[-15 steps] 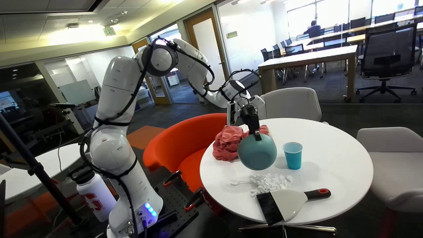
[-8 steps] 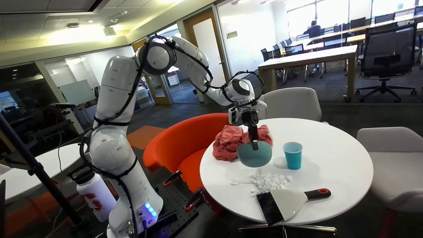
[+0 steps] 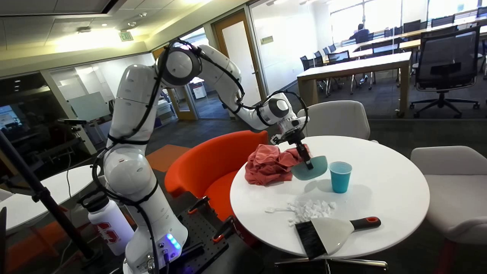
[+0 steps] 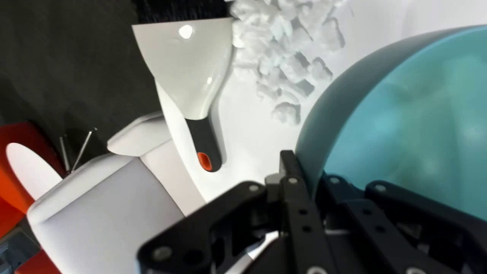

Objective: Pour the contents from the blue bowl onto the table

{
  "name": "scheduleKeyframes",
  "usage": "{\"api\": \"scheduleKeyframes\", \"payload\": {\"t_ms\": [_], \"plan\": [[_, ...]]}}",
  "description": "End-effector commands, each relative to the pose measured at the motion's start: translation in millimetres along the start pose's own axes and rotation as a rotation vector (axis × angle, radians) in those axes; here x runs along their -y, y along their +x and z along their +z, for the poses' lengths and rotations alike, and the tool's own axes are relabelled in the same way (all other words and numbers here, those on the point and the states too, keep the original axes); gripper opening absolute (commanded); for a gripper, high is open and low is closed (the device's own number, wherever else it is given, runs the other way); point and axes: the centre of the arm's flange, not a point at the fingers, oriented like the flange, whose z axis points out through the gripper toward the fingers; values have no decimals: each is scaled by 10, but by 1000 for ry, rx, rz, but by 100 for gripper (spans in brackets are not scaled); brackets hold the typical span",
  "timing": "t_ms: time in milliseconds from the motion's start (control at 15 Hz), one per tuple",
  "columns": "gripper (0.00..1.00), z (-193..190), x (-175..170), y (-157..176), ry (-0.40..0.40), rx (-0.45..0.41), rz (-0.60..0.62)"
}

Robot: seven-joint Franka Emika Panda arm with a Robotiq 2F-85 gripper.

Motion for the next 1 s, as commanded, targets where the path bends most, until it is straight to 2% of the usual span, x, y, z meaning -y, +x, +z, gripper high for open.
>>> {"api": "scheduleKeyframes", "payload": {"t_ms": [0,333,533,733,933], "plan": [[2,-66,-33,-88,146,-106,97],[2,-56,18,-123,407,-224,219],[2,-29,82,-242,545,-243,236],[2,51,98,-428,569,-184,220],[2,175,54,-582,545,-111,229]]}}
